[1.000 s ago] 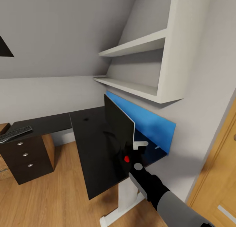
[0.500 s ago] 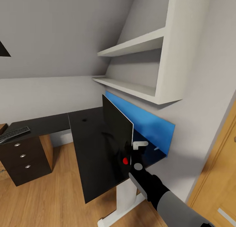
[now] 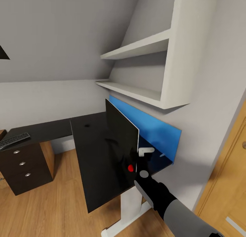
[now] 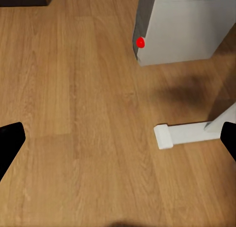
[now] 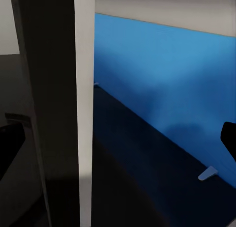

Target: In the bedroom, organize the workspace by keeping the computer under the desk, ensuring the monitor is on the desk, placing the keyboard on the desk next to the monitor, placing the mouse on the desk next to the keyboard, moving the folder from the swivel chair onto the desk next to the mouse, stacking the notebook on top of the folder with the pen on top of the notebook, and positioning the swivel chair next to the desk.

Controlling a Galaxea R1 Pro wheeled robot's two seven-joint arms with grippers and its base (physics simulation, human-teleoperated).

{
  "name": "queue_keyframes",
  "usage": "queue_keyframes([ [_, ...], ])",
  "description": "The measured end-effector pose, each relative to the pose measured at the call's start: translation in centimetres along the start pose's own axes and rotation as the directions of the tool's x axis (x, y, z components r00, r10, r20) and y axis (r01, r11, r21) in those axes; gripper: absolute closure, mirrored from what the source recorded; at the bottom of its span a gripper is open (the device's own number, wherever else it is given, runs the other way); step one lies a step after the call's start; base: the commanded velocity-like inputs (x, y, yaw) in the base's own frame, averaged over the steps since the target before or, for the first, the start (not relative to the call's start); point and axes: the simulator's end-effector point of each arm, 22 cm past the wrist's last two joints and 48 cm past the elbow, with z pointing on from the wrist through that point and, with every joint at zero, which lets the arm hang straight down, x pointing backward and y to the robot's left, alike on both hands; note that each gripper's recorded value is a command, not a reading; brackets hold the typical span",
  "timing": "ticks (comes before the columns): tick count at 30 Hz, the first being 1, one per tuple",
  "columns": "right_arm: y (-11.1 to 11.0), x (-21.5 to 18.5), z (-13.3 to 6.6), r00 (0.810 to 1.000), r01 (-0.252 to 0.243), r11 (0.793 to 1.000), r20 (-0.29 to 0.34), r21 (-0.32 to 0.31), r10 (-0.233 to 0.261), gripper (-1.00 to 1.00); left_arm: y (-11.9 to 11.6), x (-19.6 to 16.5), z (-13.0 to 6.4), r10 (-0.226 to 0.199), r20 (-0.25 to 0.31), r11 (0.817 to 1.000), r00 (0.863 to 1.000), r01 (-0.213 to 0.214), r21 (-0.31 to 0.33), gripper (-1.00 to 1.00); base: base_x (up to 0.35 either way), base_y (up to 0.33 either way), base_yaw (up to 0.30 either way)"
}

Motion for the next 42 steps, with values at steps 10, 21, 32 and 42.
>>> queue_keyframes([
  [10, -0.07, 0.13, -0.07, 1.0, 0.005, 1.0, -0.004, 0.001, -0.005, -1.0, -0.05, -0.22, 0.03, -0.001, 0.006, 1.0, 1.0, 0.001, 0.001, -1.0, 0.0, 0.0, -0.064],
  [21, -0.08, -0.04, -0.13, 1.0, 0.006, 1.0, -0.001, 0.001, -0.006, -1.0, -0.08, -0.37, 0.05, -0.003, 0.01, 1.0, 1.0, 0.003, 0.002, -1.0, 0.0, 0.0, -0.008],
  [32, -0.11, -0.25, -0.18, 1.0, 0.006, 1.0, 0.002, 0.002, -0.006, -1.0, -0.07, -0.49, 0.08, -0.004, 0.013, 1.0, 1.0, 0.004, 0.001, -1.0, 0.0, 0.0, 0.0],
  [42, -0.13, -0.51, -0.23, 1.0, 0.003, 1.0, 0.009, 0.002, -0.003, -1.0, -0.07, -0.6, 0.1, -0.005, 0.016, 1.0, 1.0, 0.005, 0.001, -1.0, 0.0, 0.0, -0.009],
])
